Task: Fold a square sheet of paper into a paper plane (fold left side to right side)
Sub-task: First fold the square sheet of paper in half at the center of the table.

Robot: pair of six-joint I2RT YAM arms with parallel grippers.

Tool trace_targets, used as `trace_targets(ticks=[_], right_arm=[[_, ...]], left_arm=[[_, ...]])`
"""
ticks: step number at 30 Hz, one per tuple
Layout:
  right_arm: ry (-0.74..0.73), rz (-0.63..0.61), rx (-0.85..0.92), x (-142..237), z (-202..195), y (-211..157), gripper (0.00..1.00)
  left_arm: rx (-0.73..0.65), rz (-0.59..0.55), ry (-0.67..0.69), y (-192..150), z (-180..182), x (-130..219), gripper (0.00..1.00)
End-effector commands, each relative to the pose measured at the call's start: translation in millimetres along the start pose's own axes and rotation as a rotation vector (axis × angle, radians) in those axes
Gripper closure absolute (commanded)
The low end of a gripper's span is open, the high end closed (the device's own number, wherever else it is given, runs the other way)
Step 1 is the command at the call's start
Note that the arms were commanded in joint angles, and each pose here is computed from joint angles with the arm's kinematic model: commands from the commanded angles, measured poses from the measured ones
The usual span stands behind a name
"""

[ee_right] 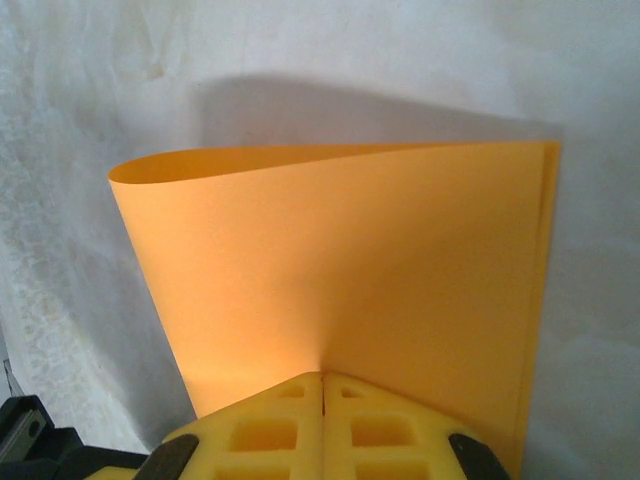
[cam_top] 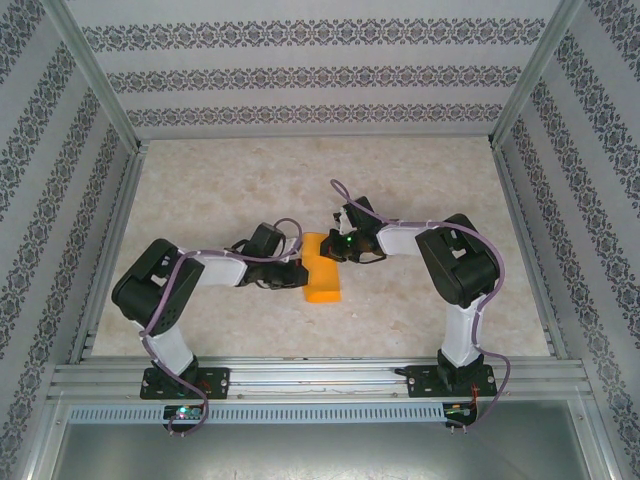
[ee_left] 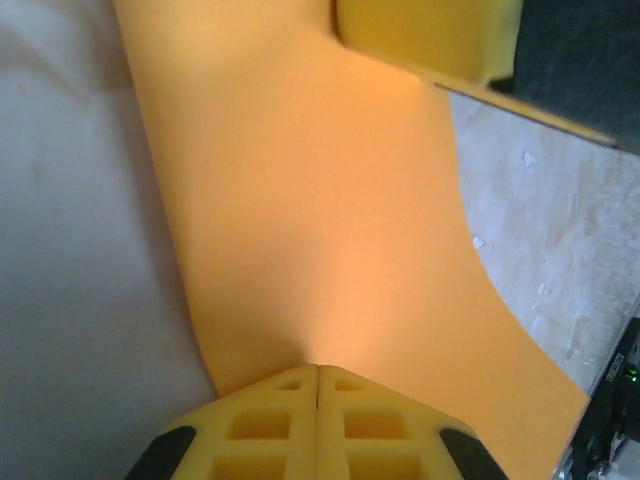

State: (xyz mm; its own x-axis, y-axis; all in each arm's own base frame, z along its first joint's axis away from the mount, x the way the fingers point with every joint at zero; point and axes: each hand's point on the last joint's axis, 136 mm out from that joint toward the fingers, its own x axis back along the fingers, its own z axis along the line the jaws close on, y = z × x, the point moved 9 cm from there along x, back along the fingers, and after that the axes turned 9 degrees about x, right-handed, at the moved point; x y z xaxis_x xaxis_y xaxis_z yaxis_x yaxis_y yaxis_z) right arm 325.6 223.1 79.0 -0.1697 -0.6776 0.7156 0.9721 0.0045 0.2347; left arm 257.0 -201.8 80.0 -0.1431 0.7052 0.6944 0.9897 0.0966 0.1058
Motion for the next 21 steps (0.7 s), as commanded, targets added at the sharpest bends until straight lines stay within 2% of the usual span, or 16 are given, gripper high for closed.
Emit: trace_targets(ticks=[1, 6, 11, 18, 21], right_arm=[[-0.195, 0.064, -0.098, -8.3, -42.6, -18.1, 1.00], [-0.190, 0.069, -0.094, -8.0, -42.0, -18.9, 1.00], [-0.178, 0.068, -0.076, -7.4, -39.1, -18.5, 1.00], [-0.170, 0.072, -0.057, -7.5, -34.9, -18.7, 1.00], [-0.168, 0.074, -0.054, -8.2, -33.5, -18.9, 1.00]], left_arm=[[0.111, 0.144, 0.110, -43.4, 27.1, -2.4, 0.97], [0.125, 0.139, 0.120, -54.0, 31.1, 4.9, 0.97], [0.102, 0.107, 0.109, -49.7, 21.8, 12.9, 0.97], [0.050, 0.005, 0.030, -14.3, -11.4, 26.7, 0.96], [0.025, 0.004, 0.005, -1.8, -21.0, 22.9, 0.97]])
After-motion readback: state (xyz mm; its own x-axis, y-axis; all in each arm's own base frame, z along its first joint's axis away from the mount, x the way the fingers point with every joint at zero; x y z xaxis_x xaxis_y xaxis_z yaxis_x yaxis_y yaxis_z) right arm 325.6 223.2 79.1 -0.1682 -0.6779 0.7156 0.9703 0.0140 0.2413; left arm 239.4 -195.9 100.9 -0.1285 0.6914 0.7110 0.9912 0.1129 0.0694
